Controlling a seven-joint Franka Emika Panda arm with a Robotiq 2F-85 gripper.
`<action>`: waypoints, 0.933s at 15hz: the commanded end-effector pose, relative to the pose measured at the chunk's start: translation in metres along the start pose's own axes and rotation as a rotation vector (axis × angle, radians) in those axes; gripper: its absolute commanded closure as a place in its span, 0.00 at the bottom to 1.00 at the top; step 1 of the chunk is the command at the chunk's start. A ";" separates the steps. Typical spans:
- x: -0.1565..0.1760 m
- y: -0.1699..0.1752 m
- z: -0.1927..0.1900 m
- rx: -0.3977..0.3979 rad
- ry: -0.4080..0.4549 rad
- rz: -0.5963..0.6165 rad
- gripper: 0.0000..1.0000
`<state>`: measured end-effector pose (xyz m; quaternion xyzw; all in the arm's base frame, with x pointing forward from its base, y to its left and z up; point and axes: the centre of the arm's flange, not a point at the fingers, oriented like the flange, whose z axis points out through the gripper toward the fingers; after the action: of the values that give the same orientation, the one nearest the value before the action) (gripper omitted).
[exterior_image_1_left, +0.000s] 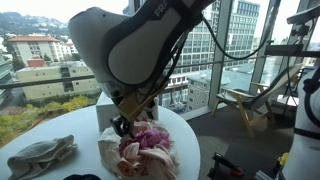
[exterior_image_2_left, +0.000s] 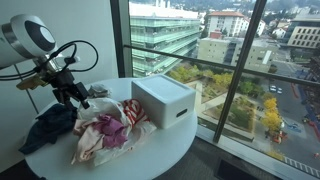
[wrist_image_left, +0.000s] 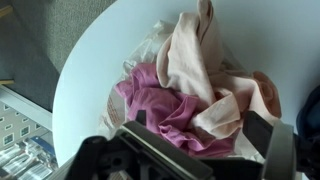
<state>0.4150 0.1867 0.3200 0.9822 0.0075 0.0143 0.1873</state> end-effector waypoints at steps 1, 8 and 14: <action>-0.062 0.010 0.008 0.101 0.013 -0.170 0.00; -0.092 -0.006 0.068 0.135 0.072 -0.382 0.00; -0.067 0.001 0.110 0.093 0.027 -0.412 0.00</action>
<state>0.3394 0.1596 0.2379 0.9677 0.2108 -0.0032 0.1381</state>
